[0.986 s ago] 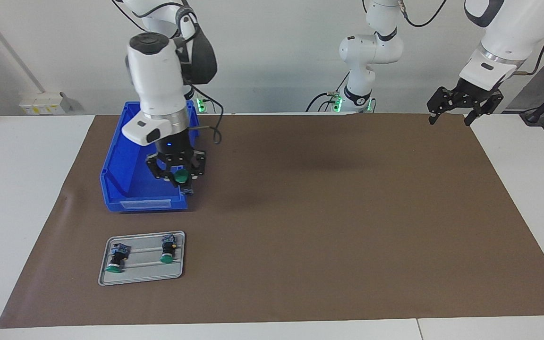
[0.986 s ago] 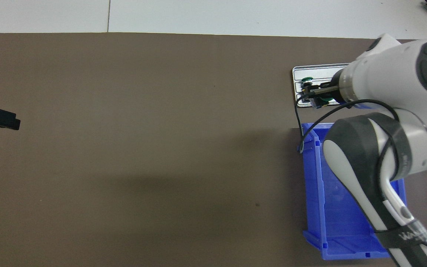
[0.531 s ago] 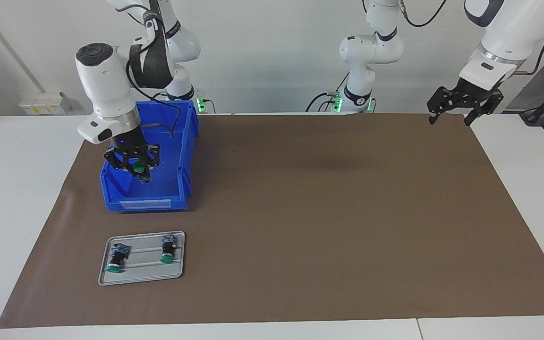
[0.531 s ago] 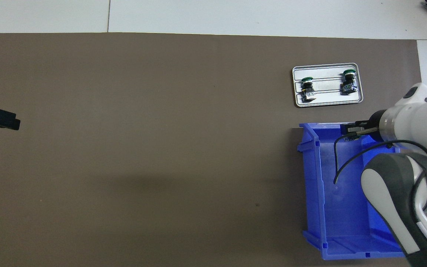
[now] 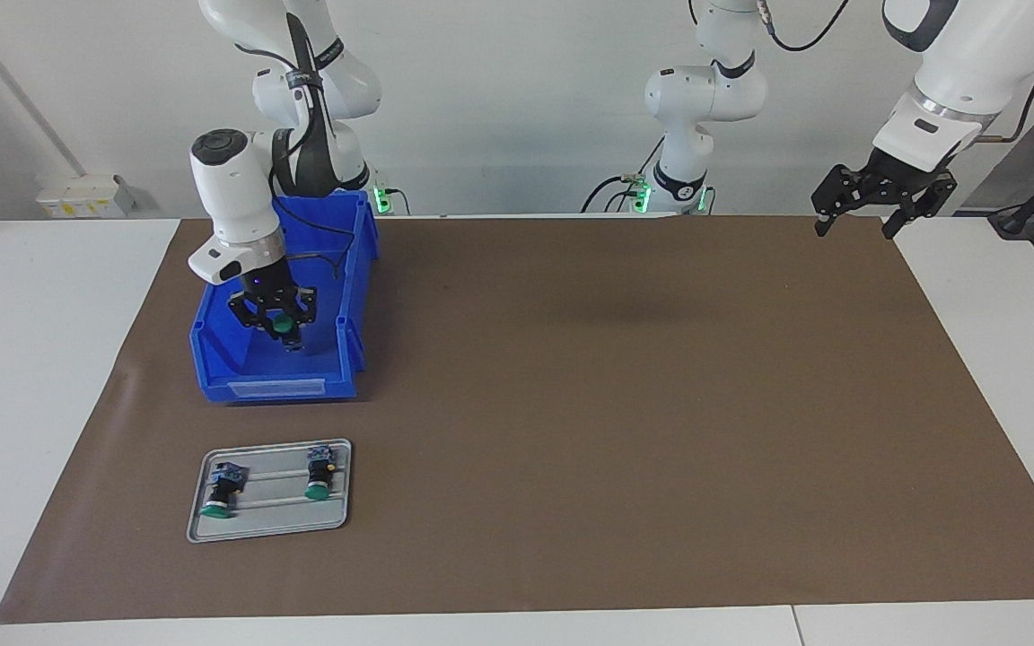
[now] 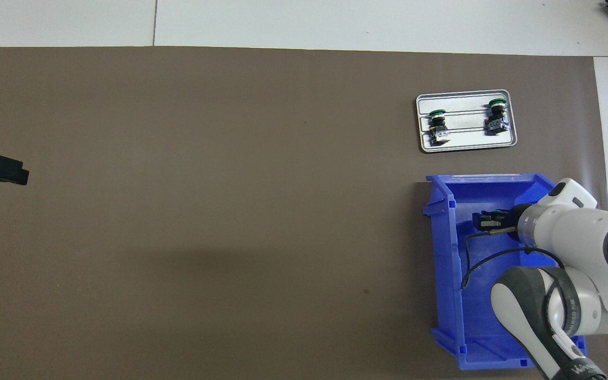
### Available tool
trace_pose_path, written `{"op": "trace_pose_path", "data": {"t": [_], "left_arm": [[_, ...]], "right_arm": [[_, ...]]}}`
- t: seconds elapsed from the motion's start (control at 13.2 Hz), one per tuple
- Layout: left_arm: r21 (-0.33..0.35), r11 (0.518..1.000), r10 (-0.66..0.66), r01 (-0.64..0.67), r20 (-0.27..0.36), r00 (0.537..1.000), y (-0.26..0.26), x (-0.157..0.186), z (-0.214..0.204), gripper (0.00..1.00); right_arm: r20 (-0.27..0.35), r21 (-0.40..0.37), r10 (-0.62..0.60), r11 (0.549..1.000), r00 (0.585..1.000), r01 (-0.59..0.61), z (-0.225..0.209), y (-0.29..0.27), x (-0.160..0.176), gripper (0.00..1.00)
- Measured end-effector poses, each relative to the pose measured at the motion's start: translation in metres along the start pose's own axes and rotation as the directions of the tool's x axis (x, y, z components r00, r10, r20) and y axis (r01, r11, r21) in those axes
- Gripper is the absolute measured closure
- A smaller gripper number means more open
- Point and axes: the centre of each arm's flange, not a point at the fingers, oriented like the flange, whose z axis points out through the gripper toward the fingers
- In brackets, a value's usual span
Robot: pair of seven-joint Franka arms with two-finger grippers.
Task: Place and press button with both arms
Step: 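Carry the button with the right gripper into the blue bin, then open the right gripper and withdraw it from the bin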
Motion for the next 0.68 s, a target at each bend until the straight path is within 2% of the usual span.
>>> {"op": "trace_pose_path", "data": {"t": [0.3,0.38,0.68], "left_arm": [[0.000,1.000,0.000,0.000,0.000,1.000,0.0000,0.0000,0.0000,0.00],[0.000,1.000,0.000,0.000,0.000,1.000,0.0000,0.0000,0.0000,0.00],[0.000,1.000,0.000,0.000,0.000,1.000,0.0000,0.0000,0.0000,0.00]], "right_arm": [[0.016,0.000,0.002,1.000,1.000,-0.002,0.0108,0.0006,-0.0027,0.64],[0.018,0.000,0.002,1.000,1.000,-0.002,0.0115,0.0006,-0.0029,0.57],[0.012,-0.001,0.000,1.000,1.000,0.000,0.0092,0.0002,-0.0004,0.05]]}}
